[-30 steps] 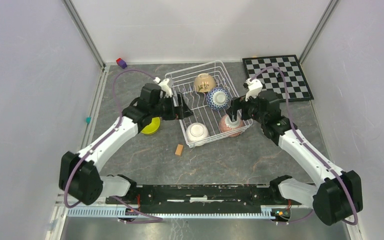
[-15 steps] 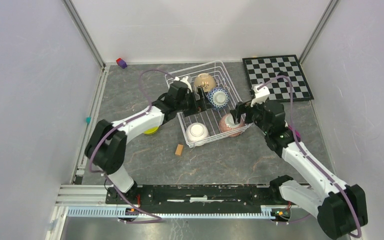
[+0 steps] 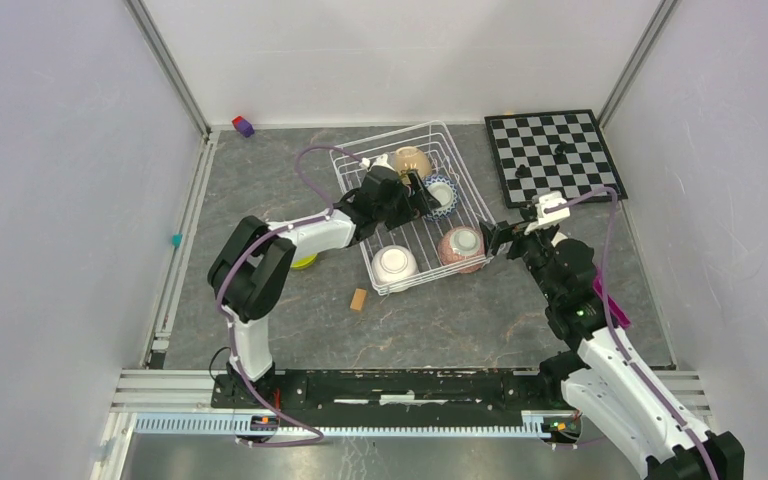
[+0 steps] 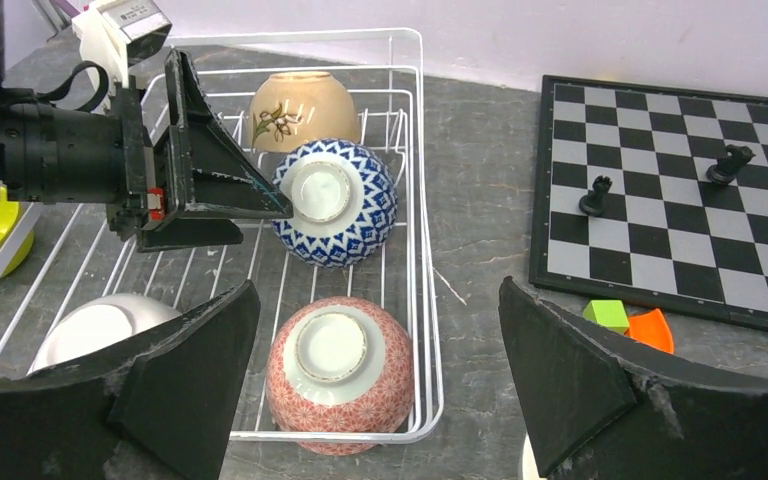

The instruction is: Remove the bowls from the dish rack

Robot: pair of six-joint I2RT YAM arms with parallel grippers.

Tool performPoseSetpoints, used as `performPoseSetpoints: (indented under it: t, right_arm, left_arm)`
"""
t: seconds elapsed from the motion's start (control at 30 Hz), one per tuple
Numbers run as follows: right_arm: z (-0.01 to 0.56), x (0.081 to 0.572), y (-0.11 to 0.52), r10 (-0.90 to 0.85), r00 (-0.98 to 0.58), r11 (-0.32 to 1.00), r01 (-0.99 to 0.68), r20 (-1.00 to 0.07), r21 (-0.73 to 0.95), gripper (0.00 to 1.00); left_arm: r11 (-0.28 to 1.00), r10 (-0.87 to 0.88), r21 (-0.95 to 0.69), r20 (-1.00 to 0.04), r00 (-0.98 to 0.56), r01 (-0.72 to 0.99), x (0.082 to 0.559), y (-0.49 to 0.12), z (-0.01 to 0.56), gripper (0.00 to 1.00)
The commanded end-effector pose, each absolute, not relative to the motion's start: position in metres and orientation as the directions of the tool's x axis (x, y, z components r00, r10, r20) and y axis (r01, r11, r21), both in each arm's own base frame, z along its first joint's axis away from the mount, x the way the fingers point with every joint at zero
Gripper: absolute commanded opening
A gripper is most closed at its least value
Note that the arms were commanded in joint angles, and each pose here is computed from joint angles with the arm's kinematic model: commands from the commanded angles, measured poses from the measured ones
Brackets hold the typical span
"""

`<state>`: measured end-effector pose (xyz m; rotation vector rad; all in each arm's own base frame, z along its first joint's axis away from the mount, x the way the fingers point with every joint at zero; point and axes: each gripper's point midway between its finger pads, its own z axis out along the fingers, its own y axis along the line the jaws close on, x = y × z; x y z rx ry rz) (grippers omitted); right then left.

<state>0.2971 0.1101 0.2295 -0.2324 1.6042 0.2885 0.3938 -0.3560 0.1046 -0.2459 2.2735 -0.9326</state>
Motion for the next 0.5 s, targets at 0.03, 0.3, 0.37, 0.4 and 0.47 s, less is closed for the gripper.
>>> performPoseSetpoints:
  t: [0.03,0.3,0.37,0.4,0.47]
  right_arm:
    - [0.247,0.295,0.102,0.032,0.038,0.956,-0.294,-0.999,0.020,0.96]
    - [0.247,0.294,0.100,0.028,0.042,0.958,-0.287,-0.999,0.015,0.96]
    - [0.248,0.294,0.099,0.029,0.045,0.959,-0.284,-0.999,0.015,0.96]
    - [0.247,0.294,0.099,0.028,0.046,0.959,-0.282,-0.999,0.014,0.96]
    - [0.247,0.294,0.098,0.026,0.045,0.961,-0.277,-0.999,0.013,0.96]
  left_arm:
    - [0.656,-0.499,-0.746,-0.544,-0.675,0.116,0.424,-0.371,0.135,1.00]
    - [0.676,-0.499,-0.726,-0.575,-0.648,0.124,0.440,-0.374,0.127,1.00]
    - [0.687,-0.497,-0.717,-0.584,-0.642,0.121,0.444,-0.373,0.125,1.00]
    - [0.689,-0.494,-0.715,-0.586,-0.642,0.122,0.446,-0.374,0.124,1.00]
    - [0.692,-0.496,-0.714,-0.578,-0.648,0.107,0.448,-0.373,0.118,1.00]
